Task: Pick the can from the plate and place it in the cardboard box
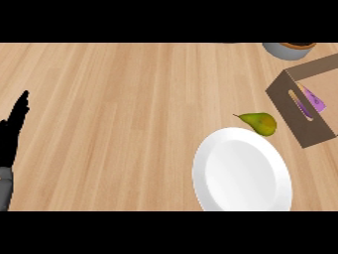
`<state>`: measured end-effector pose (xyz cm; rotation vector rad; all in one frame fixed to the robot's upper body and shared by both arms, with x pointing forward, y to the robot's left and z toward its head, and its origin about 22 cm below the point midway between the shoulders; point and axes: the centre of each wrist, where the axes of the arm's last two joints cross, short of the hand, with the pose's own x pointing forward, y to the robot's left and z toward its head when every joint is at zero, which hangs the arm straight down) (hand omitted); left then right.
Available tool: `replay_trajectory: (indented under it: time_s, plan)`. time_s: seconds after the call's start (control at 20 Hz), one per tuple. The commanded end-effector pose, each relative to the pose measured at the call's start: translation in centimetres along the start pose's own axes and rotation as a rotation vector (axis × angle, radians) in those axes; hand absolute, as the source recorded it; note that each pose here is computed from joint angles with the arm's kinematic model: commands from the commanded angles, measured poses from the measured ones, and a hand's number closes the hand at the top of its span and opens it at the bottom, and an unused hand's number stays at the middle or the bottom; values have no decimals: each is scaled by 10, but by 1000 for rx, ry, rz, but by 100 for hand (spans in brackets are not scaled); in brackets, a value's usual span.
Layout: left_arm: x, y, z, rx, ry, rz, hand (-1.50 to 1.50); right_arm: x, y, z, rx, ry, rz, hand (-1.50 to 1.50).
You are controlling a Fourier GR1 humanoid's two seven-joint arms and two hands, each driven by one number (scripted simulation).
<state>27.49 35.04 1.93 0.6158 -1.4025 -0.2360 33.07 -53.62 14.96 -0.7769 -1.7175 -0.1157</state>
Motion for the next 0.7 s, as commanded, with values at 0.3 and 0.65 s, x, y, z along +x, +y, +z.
replay_trajectory:
  time_s: [0.3,0.65]
  plan:
    - [4,-3,1,4,2,8,0,-11,-105,37,-46,32,23,-150]
    - [-4,-2,7,-3,20,15,0,-17,-151,66,48,68,100,-150]
